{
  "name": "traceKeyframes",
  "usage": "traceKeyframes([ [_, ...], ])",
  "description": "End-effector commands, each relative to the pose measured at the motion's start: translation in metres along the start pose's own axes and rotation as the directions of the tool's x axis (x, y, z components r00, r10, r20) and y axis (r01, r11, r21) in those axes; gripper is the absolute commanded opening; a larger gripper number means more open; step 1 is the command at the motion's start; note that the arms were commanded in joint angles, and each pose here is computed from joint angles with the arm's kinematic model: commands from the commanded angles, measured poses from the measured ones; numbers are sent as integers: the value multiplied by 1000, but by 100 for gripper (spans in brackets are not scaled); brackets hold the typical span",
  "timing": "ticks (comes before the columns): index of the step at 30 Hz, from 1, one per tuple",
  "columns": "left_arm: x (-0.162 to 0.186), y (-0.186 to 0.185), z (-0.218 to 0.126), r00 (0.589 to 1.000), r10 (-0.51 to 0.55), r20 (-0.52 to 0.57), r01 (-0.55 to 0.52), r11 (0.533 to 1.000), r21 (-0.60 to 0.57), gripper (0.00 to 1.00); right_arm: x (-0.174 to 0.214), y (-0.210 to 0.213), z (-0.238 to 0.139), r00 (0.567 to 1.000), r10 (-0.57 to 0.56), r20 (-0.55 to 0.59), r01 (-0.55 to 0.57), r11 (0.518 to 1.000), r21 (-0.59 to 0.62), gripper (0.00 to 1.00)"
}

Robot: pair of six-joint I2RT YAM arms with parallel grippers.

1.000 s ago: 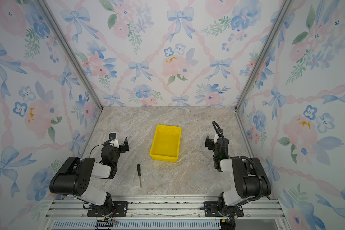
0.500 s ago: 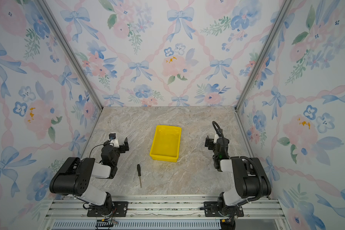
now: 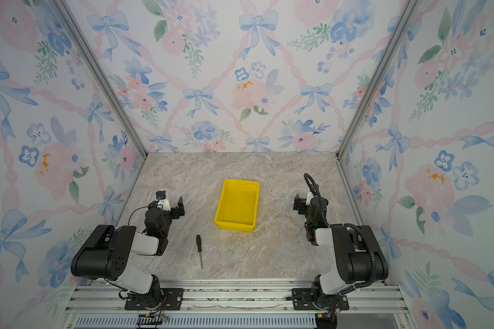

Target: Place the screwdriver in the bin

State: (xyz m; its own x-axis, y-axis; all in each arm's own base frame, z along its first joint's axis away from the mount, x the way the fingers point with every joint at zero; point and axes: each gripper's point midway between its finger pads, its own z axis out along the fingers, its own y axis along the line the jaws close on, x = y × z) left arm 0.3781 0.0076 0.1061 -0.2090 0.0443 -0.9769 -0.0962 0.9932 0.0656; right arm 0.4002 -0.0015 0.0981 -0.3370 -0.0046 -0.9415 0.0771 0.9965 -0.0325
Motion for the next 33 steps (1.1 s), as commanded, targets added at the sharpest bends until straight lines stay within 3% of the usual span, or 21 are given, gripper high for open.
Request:
traceKeyframes([
  [1,-1,0,-2,1000,-2,12,2,1000,5,97,0,0,1,1000,-11,-5,11,1000,-4,97],
  [7,-16,19,-11,998,-38,46,42,994,-98,98,1,0,2,1000,-9,-9,9,1000,-5,97],
  [14,-34,12,-19,998,9,-67,-19,989,-146,98,1,0,2,1000,-8,-8,7,1000,-5,97],
  [18,-51,-2,-34,987,-58,-151,38,991,-132,97,1,0,2,1000,-9,-7,9,1000,-4,97],
  [23,-52,-13,-56,923,-194,-333,150,977,-151,98,0,0,2,1000,-7,-6,7,1000,-4,97],
  [27,-41,-29,-74,848,-262,-460,223,965,-139,98,1,0,2,1000,-7,-8,7,1000,-4,97],
  [33,-37,-61,-95,771,-340,-538,340,935,-103,98,1,0,2,1000,-8,-9,8,1000,-4,97],
])
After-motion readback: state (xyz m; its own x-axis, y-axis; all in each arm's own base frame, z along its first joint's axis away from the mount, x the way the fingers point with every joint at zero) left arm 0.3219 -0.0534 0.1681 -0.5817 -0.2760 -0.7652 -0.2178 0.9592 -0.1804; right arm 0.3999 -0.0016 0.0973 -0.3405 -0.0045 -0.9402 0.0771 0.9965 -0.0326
